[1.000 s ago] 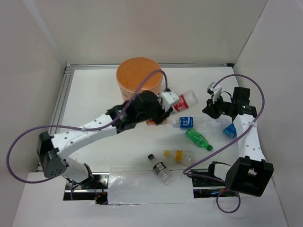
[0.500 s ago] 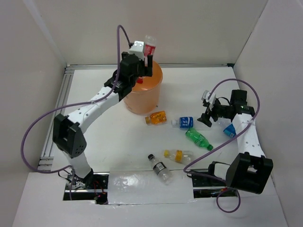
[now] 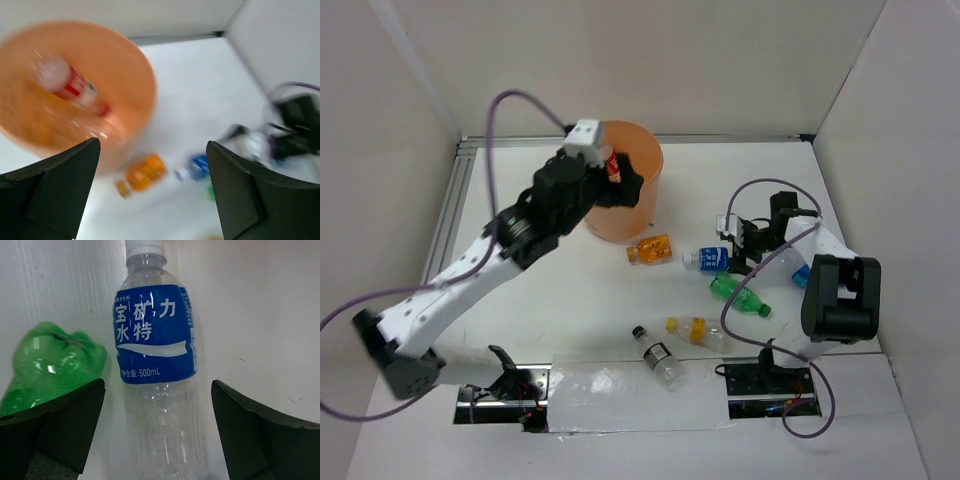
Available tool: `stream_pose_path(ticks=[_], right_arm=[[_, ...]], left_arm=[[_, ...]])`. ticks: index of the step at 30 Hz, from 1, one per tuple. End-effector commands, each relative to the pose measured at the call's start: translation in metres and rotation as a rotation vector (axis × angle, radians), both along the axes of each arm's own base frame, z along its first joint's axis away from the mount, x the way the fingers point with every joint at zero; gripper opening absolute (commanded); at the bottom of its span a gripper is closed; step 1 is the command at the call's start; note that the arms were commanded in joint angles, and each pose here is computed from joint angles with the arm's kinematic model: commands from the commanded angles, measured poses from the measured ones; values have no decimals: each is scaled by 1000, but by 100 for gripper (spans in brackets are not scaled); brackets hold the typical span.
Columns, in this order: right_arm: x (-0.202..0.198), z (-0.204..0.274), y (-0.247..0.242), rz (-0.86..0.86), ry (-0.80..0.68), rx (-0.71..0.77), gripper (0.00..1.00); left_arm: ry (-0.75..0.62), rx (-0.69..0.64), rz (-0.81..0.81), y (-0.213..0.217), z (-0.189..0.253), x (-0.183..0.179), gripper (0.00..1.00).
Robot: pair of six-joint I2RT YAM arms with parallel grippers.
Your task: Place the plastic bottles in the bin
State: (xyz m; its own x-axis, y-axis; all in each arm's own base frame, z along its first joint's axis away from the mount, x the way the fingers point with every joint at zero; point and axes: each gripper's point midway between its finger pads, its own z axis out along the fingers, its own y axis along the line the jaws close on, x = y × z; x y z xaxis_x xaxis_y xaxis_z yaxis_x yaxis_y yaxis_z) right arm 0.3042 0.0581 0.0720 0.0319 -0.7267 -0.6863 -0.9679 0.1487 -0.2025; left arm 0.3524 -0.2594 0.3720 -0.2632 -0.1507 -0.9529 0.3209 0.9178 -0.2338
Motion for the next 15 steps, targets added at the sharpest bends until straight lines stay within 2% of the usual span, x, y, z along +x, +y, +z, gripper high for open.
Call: stream_pose_path(ticks=[1, 2, 3, 4, 5, 7, 8, 10, 11, 13, 15], right_arm=[[25, -12, -5, 38, -58, -95, 94], [22, -26, -3, 46, -15, -102, 94], [26, -28, -5, 52, -15, -116, 92], [28, -32, -5, 62, -8, -139, 92], [25, -42, -1, 73, 25, -137, 89], [23, -51, -2, 79, 48, -159, 86], [24, -53, -2, 79, 47, -159, 84], [21, -54, -2, 81, 62, -158, 62], [23, -44, 1, 83, 45, -141, 52], [20, -17, 3, 86, 21, -110, 33], [23, 30, 9, 93, -47, -63, 27]], left_arm=[[310, -233, -20, 6, -52, -74, 100], [427, -236, -2, 8, -99, -93, 100], [483, -312, -24, 8, -104, -112, 100], [597, -409, 9, 3, -121, -129, 100], [698, -406, 42, 6, -160, -143, 100], [827, -490, 99, 1, -184, -161, 100], [891, -478, 118, -1, -205, -172, 100], [980, -505, 146, -10, -217, -181, 100], [1018, -471, 167, -16, -232, -185, 100], [1054, -483, 147, -34, -224, -187, 100], [1146, -427, 176, -47, -231, -195, 100]])
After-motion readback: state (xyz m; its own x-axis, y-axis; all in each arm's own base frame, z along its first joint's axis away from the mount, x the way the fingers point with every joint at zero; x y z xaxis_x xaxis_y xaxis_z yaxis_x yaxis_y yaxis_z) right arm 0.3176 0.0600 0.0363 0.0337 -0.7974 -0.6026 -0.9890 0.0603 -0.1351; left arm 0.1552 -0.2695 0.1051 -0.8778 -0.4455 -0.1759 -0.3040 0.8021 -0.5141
